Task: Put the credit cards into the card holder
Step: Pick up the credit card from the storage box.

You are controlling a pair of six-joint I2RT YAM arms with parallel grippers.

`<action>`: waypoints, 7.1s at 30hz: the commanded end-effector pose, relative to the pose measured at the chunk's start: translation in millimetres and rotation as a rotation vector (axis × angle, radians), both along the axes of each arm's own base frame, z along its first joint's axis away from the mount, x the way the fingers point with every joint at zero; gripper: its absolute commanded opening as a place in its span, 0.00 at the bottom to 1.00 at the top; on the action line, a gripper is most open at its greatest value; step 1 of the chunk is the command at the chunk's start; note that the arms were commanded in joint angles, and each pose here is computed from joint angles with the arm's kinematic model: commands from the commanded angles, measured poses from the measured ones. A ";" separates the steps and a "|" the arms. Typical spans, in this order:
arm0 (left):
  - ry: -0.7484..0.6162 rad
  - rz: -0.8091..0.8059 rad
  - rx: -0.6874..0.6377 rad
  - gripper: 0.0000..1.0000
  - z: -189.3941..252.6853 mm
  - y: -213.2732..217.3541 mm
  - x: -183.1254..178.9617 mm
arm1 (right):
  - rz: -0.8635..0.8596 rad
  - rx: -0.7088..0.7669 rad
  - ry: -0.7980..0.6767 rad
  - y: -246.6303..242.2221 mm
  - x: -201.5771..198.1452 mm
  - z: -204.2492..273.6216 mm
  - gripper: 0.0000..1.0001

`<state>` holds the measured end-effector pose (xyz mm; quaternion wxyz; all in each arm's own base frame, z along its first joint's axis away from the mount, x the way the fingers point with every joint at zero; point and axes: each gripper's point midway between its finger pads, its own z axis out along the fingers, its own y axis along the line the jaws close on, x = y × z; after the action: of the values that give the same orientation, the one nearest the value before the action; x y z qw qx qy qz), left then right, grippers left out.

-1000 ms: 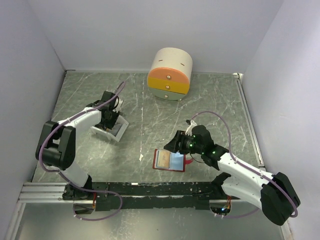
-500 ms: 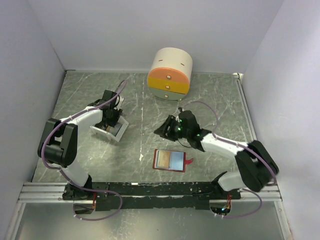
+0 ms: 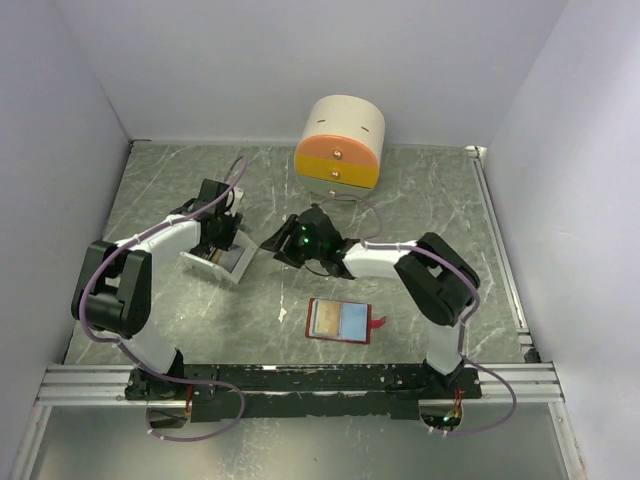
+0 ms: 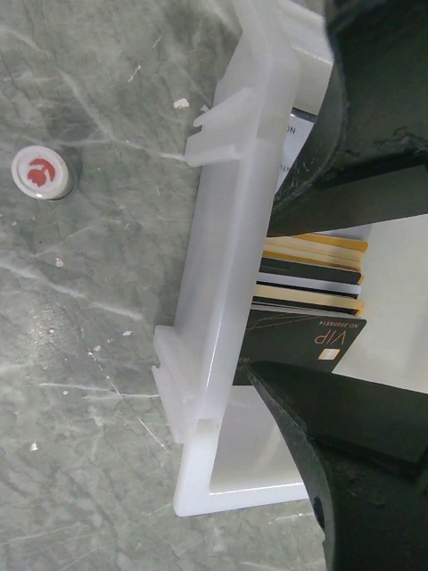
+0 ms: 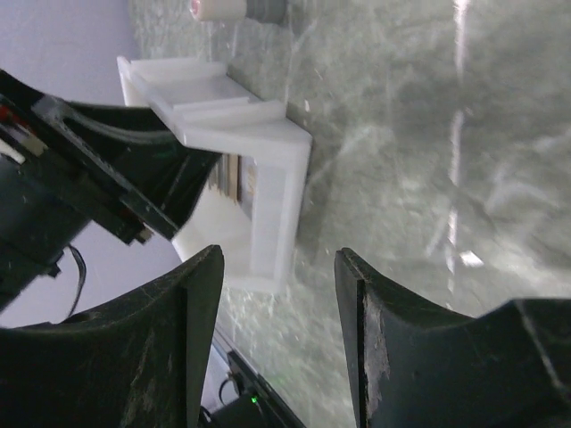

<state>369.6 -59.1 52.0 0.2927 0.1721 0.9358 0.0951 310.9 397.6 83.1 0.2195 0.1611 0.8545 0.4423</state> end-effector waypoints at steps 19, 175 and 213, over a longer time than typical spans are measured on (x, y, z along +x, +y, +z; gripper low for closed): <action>-0.032 -0.050 -0.079 0.70 -3.0 -7.9 3.4 | 0.020 -0.051 0.058 72.5 13.7 -67.0 0.51; -0.107 0.128 0.401 0.18 40.9 57.5 0.6 | 0.014 -0.263 0.041 7.9 -18.6 -90.1 0.32; -0.155 0.073 0.376 0.42 40.7 40.0 0.4 | 0.030 -0.247 0.045 13.3 -18.7 -89.1 0.35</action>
<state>364.2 -43.8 67.9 0.3028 0.2041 0.9027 0.2274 306.6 440.6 33.1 0.2295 0.1440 0.8710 0.4098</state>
